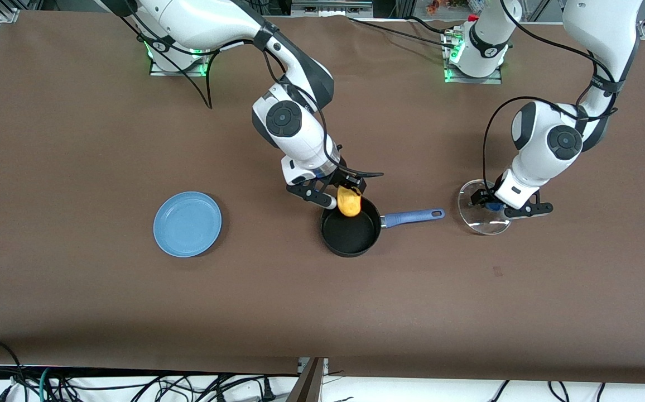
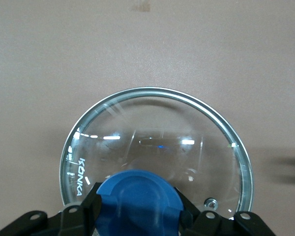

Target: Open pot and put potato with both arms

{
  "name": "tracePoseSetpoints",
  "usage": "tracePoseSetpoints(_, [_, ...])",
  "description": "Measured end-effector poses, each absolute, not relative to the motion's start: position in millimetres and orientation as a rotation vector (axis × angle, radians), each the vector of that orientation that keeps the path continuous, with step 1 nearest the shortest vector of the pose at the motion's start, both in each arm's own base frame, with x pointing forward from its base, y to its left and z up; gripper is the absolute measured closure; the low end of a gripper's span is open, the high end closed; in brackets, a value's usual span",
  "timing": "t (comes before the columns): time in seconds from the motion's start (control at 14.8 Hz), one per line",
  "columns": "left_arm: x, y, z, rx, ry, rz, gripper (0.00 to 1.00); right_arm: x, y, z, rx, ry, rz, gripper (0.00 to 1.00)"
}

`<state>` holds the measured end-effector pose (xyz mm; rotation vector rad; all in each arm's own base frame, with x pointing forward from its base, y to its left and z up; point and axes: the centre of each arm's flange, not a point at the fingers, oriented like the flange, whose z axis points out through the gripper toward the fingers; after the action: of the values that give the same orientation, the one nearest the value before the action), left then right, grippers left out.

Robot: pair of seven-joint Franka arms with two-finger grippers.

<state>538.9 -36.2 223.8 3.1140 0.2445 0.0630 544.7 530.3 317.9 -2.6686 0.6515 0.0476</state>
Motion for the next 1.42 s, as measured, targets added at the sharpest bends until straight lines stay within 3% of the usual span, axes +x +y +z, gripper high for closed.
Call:
tracePoseSetpoints(0.27, [540, -36, 225, 3.113, 0.241, 0.072, 0.22, 549, 529, 323, -2.655, 0.654, 0.032, 0.00])
tracePoseSetpoints(0.34, [540, -36, 225, 3.113, 0.241, 0.073, 0.18, 551, 528, 325, -2.651, 0.657, 0.026, 0.00])
tracePoseSetpoints(0.61, [543, -36, 230, 3.111, 0.241, 0.095, 0.17, 575, 495, 350, -2.730, 0.600, -0.018, 0.00])
tracePoseSetpoints(1.08, [568, -35, 276, 3.105, 0.248, 0.191, 0.12, 627, 333, 440, -2.968, 0.526, 0.059, 0.00])
tracePoseSetpoints(1.42, [591, -33, 368, 3.148, 0.264, 0.032, 0.11, 616, 232, 504, -3.058, 0.371, 0.070, 0.00])
